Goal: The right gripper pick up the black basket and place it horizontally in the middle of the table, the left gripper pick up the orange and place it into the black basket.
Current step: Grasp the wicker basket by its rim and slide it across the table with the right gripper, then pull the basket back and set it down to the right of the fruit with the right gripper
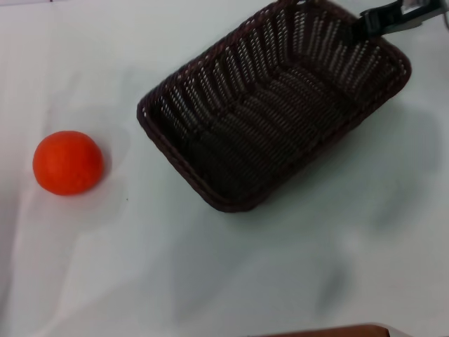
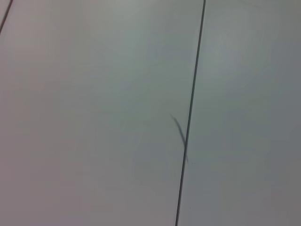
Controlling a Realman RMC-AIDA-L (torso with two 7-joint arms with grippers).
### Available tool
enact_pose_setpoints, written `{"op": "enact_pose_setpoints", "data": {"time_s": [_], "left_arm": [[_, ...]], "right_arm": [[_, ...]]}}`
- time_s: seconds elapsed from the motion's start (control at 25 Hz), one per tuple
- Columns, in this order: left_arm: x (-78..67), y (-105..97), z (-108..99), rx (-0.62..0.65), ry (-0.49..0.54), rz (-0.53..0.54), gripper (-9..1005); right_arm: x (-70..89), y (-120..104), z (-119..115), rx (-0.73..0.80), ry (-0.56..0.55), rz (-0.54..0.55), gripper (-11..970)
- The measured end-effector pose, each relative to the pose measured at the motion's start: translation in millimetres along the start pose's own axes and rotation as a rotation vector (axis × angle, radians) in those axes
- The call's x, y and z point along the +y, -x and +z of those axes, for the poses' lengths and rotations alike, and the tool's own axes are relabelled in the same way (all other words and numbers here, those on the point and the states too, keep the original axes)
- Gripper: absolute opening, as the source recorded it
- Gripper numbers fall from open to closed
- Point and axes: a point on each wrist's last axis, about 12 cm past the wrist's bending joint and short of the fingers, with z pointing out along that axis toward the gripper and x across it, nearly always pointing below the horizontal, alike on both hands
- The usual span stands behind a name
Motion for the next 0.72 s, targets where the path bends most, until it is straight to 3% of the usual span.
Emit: {"op": "enact_pose_setpoints", "data": {"time_s": [0.28,0.44,0.72], "left_arm": [[-0.9,0,0,0.002,-0.007,-0.002,827],[-3.1,-1,1,0.005,-0.025,-0.009,827],[-2.9,-1,0,0.013,-0.025,-0.009,827]], "right_arm": [[1.8,23,-30,0.007,-0.018,0.172,220],[4.9,40,-39,0.073,-0.104,0.273,215],[15.7,67,-44,0.165,-0.156,0.397,210]]}}
